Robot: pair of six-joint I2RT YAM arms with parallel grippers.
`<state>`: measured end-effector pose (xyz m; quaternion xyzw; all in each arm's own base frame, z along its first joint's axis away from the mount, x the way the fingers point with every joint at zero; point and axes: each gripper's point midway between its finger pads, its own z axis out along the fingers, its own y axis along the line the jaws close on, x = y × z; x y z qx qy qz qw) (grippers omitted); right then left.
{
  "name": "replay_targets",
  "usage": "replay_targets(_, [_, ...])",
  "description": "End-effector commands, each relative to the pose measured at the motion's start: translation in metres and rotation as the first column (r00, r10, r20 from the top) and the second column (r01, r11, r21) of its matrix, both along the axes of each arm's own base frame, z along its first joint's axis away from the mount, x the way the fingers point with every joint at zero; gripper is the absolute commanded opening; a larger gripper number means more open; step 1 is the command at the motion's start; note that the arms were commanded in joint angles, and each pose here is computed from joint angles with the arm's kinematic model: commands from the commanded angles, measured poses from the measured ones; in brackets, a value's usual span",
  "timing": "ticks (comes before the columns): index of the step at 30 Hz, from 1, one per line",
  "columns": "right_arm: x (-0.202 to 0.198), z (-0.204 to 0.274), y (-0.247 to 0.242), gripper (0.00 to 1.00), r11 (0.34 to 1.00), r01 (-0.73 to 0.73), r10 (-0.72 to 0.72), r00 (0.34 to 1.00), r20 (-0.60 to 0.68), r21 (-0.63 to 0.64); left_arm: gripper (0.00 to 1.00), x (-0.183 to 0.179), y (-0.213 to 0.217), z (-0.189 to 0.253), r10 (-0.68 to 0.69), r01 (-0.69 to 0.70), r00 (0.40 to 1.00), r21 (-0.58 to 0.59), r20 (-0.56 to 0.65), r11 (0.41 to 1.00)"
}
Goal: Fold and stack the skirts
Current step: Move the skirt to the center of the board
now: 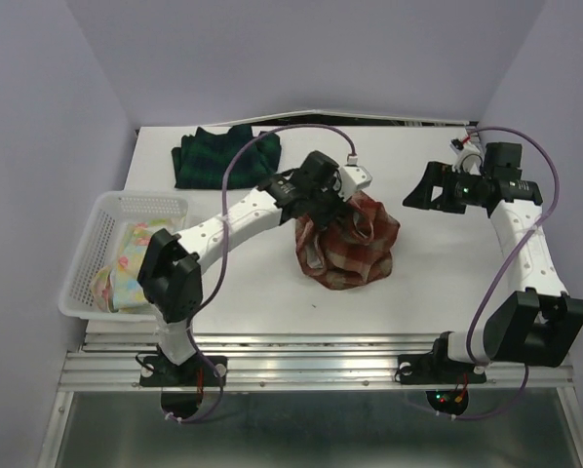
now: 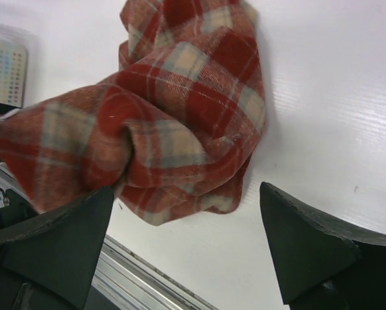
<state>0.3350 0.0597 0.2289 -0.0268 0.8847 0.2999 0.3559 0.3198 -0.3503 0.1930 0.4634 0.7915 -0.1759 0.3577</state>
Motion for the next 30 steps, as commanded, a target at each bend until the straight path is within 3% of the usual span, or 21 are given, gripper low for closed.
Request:
replay_targets(1, [-0.014,-0.007,-0.024,0.99,0.995,0.025,-0.031,0.998,-0.061,-0.098,0.00,0.007,-0.047,0.015,0.036,-0.037,0.999,-0.166,-0.009,0.985])
replay_targets(2, [-0.015,-0.010,-0.031,0.98,0.992,0.037,-0.045,0.997,-0.066,-0.123,0.00,0.009,-0.057,-0.011,0.025,-0.034,0.997,-0.138,-0.067,0.990])
replay_targets(4, [-0.019,-0.015,-0.037,0.98,0.988,0.040,-0.053,0.995,-0.084,-0.151,0.00,0.014,-0.073,-0.012,-0.004,-0.013,0.994,-0.152,-0.114,0.988])
replay_targets(5, [-0.020,-0.017,-0.040,0.97,0.985,0.044,-0.059,0.994,-0.090,-0.166,0.00,0.022,-0.078,-0.037,-0.010,-0.010,0.987,-0.124,-0.160,0.992])
replay_targets(7, [-0.022,-0.022,-0.042,0.96,0.983,0.040,-0.059,0.993,-0.100,-0.177,0.00,0.030,-0.092,-0.024,-0.099,0.057,0.975,-0.206,-0.199,0.977])
replay_targets(11, [-0.023,-0.033,-0.032,0.79,0.992,-0.016,0.000,0.992,-0.125,-0.128,0.09,0.060,-0.091,-0.045,-0.183,0.105,0.939,-0.265,-0.291,0.958])
replay_targets(13, [-0.024,-0.036,-0.025,0.74,0.995,-0.042,0.030,0.991,-0.128,-0.086,0.23,0.074,-0.087,-0.033,-0.204,0.125,0.944,-0.290,-0.261,0.949])
replay_targets(14, [-0.026,-0.037,-0.019,0.70,0.997,-0.058,0.051,0.990,-0.133,-0.045,0.37,0.075,-0.084,-0.030,-0.223,0.149,0.943,-0.285,-0.245,0.947])
replay_targets(17, [-0.022,-0.040,-0.015,0.69,0.998,-0.054,0.051,0.991,-0.124,-0.016,0.53,0.070,-0.069,0.004,-0.259,0.194,0.947,-0.304,-0.190,0.933])
replay_targets(18, [-0.019,-0.041,-0.016,0.70,0.999,-0.049,0.047,0.992,-0.118,-0.019,0.72,0.067,-0.064,0.012,-0.262,0.202,0.950,-0.305,-0.170,0.931])
replay_targets(19, [-0.016,-0.042,-0.014,0.70,0.998,-0.054,0.051,0.993,-0.111,-0.023,0.74,0.065,-0.054,0.004,-0.245,0.192,0.955,-0.278,-0.169,0.941])
replay_targets(20, [-0.014,-0.042,-0.011,0.71,0.998,-0.055,0.053,0.992,-0.115,-0.018,0.75,0.061,-0.042,0.031,-0.234,0.195,0.966,-0.283,-0.109,0.939])
replay_targets(23, [-0.009,-0.042,0.005,0.71,0.997,-0.077,0.075,0.990,-0.121,-0.007,0.77,0.046,-0.010,0.042,-0.185,0.170,0.982,-0.241,-0.044,0.956])
replay_targets(24, [-0.003,-0.043,0.006,0.71,0.997,-0.067,0.062,0.993,-0.101,-0.038,0.77,0.035,0.002,0.017,-0.166,0.146,0.982,-0.201,-0.090,0.969])
replay_targets(26, [0.003,-0.047,0.016,0.72,0.995,-0.054,0.046,0.994,-0.095,-0.085,0.77,0.024,0.018,0.028,-0.142,0.131,0.989,-0.198,-0.042,0.971])
replay_targets(27, [0.010,-0.049,0.018,0.72,0.993,-0.051,0.044,0.997,-0.066,-0.107,0.77,0.012,0.029,0.000,-0.121,0.105,0.988,-0.161,-0.096,0.981])
replay_targets(30, [0.024,-0.057,0.029,0.73,0.989,-0.033,0.023,0.998,-0.065,-0.144,0.77,-0.005,0.041,-0.011,-0.086,0.065,0.988,-0.164,-0.127,0.984])
